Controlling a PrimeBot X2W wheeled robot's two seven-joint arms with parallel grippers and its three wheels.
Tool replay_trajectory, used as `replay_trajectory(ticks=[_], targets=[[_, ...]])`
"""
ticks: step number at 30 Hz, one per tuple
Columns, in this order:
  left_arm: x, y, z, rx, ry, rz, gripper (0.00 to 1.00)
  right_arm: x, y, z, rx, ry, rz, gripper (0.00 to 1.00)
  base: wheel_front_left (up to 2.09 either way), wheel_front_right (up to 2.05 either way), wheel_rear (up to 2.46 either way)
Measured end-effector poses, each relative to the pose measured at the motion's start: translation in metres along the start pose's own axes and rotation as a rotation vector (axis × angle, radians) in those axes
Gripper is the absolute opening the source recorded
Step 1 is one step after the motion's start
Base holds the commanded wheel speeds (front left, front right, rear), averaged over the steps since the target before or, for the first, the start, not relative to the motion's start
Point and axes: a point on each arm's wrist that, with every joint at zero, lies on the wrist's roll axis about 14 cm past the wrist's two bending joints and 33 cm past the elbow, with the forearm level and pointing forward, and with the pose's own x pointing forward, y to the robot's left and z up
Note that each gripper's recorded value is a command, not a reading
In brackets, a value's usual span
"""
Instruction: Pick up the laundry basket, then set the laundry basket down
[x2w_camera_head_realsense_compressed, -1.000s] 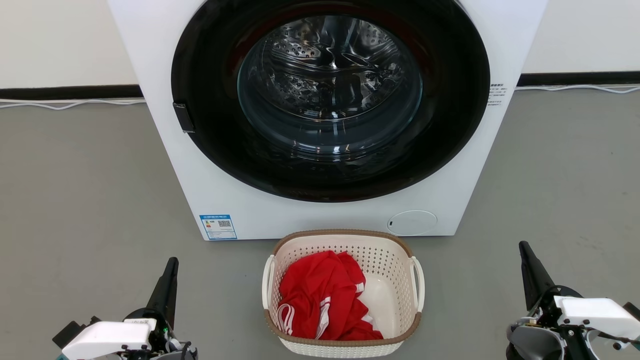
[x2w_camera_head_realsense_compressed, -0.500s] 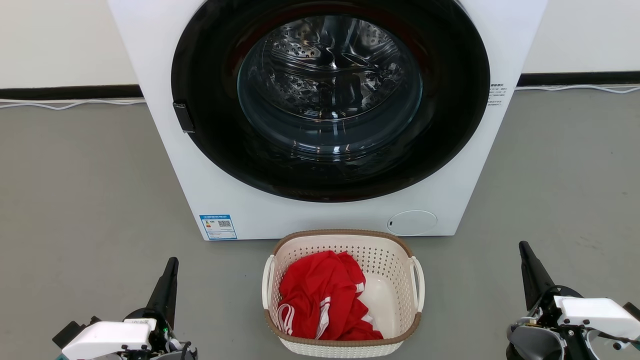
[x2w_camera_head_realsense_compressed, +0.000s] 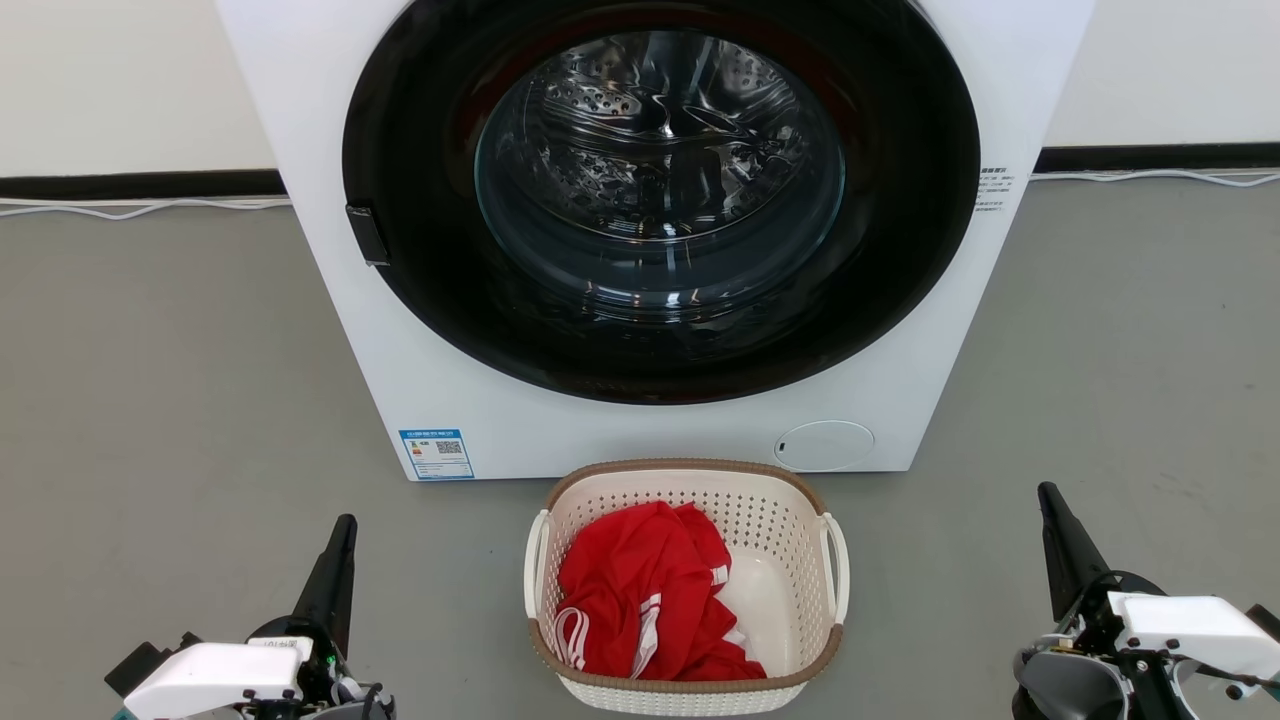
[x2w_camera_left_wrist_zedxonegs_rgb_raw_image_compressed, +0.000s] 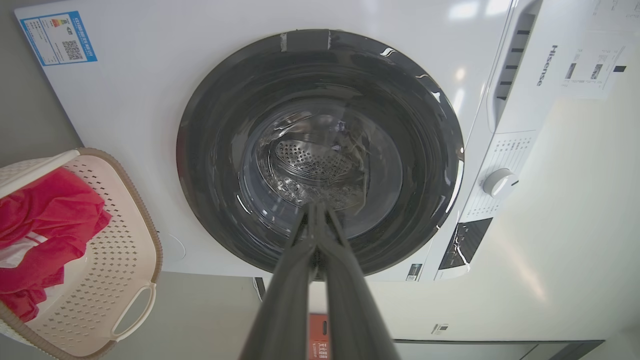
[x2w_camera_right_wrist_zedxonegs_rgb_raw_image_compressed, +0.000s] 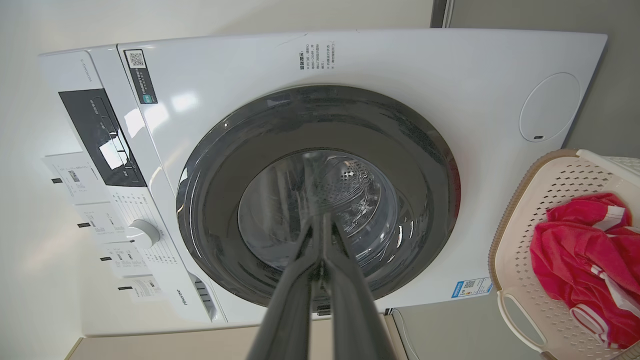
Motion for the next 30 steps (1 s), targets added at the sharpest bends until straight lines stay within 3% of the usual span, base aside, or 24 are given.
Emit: replay_trajectory(ticks=[30], targets=[[0.0,0.0,0.0,0.0,0.0,0.0,0.0,0.0,0.0,0.0,0.0,0.0,0.0,0.0,0.0,0.0,0.0]])
